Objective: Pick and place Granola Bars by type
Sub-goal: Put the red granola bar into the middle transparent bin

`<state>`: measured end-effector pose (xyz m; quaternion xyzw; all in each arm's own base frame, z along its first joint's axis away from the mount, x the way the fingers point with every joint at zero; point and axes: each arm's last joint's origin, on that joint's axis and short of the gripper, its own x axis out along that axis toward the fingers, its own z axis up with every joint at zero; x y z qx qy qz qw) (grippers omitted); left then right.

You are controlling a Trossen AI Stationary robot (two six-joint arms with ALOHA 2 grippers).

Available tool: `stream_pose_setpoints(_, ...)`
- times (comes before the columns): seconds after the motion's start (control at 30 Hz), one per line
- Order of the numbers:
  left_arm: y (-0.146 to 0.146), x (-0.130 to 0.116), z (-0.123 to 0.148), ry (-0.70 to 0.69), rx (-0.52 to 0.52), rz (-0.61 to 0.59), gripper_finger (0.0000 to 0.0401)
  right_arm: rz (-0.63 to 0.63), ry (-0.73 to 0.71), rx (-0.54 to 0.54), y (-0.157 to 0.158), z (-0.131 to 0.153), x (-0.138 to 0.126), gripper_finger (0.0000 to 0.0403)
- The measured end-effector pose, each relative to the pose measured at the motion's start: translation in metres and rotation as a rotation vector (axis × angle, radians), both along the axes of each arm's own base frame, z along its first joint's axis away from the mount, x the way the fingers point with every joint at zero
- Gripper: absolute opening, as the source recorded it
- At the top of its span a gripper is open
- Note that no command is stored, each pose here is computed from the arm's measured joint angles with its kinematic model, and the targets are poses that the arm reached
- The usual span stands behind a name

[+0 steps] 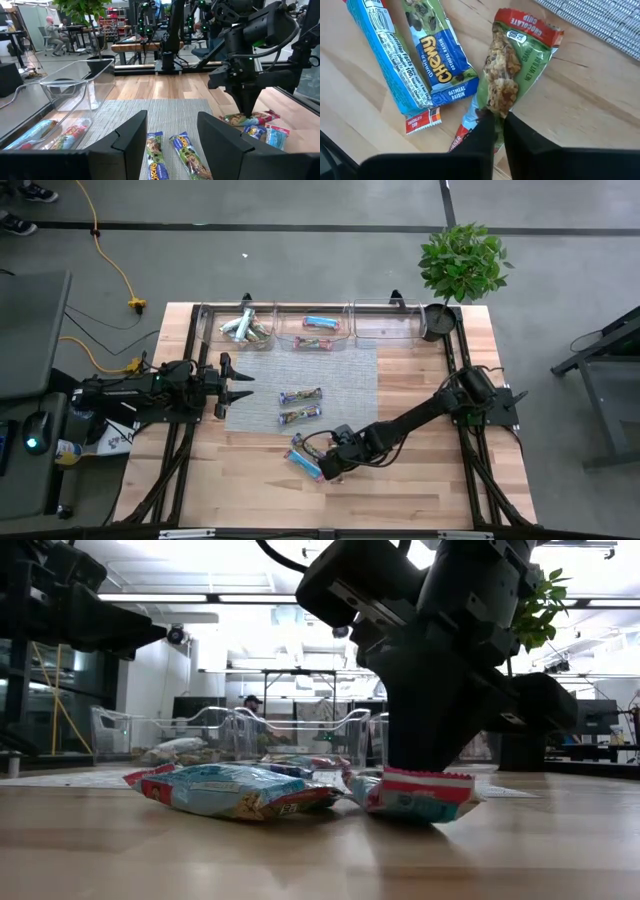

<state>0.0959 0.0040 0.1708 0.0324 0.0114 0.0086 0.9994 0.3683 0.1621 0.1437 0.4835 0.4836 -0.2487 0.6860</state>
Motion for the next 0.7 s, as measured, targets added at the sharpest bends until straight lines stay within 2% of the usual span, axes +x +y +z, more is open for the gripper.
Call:
stream_pose_setpoints(0.1,0.000,0.000,0.000,0.000,0.000,0.000,0.0172,0.005,-0.006,0.001,0.000,0.000,0.000,0.0003)
stream_pose_setpoints(0.4,0.000,0.000,0.000,0.001,0.000,0.000,0.0172,0.009,-0.095,0.030,-0.004,0.005,0.011,0.0002)
stream_pose_setpoints(0.53,0.000,0.000,0.000,0.000,0.000,0.000,0.0172,0.020,-0.130,0.005,-0.020,0.010,0.018,0.0001)
stream_pose_setpoints(0.7,0.000,0.000,0.000,0.001,0.000,0.000,0.0172,0.031,-0.198,-0.084,-0.053,0.031,0.025,0.0000)
